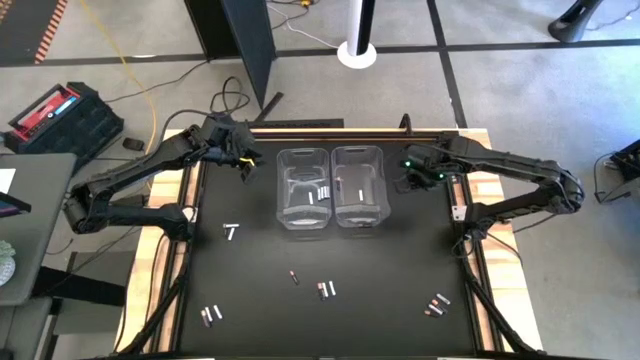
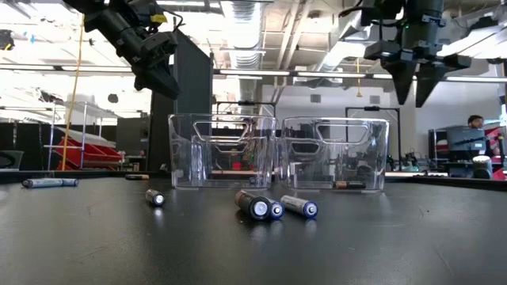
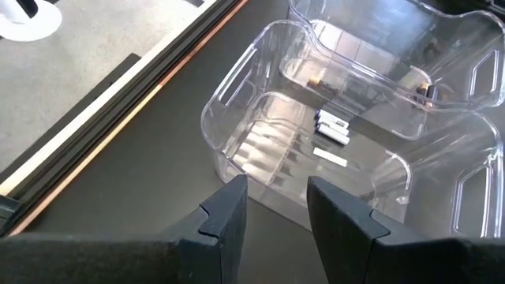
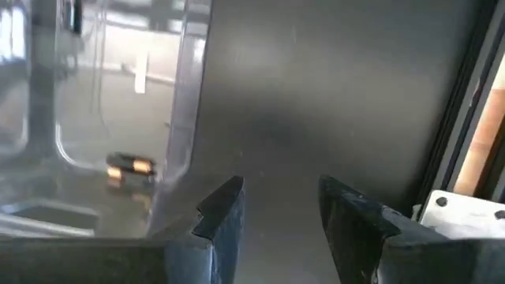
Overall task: Sort batteries
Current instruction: Put the black battery into the right transparent bin
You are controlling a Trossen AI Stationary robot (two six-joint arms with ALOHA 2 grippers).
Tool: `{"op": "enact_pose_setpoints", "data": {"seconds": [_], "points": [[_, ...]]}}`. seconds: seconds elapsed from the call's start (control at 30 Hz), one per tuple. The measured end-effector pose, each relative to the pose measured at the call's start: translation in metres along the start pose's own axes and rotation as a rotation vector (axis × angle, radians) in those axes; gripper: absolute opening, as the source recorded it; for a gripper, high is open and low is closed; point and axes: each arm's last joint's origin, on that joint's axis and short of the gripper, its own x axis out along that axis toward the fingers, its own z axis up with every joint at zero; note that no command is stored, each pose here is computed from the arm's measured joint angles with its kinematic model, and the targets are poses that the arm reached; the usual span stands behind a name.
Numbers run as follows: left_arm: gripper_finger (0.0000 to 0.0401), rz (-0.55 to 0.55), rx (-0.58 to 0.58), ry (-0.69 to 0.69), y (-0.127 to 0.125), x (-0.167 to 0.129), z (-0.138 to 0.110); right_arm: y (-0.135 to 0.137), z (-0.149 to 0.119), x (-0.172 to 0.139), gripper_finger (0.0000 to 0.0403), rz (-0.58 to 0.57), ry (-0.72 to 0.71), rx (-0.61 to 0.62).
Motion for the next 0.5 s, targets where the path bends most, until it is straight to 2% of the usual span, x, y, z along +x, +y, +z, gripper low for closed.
{"op": "enact_pose_setpoints", "data": {"seconds": [0.2,0.5], "points": [[0.0128,0.0,0.021,0.0,0.0,0.0,0.0,0.002,-0.01,-0.002,0.018,0.015,0.001,-0.188],[0.0128,0.0,-0.101,-0.001,0.0,0.0,0.0,-0.018,-0.033,-0.002,0.0179,0.052,-0.01,-0.266]]}}
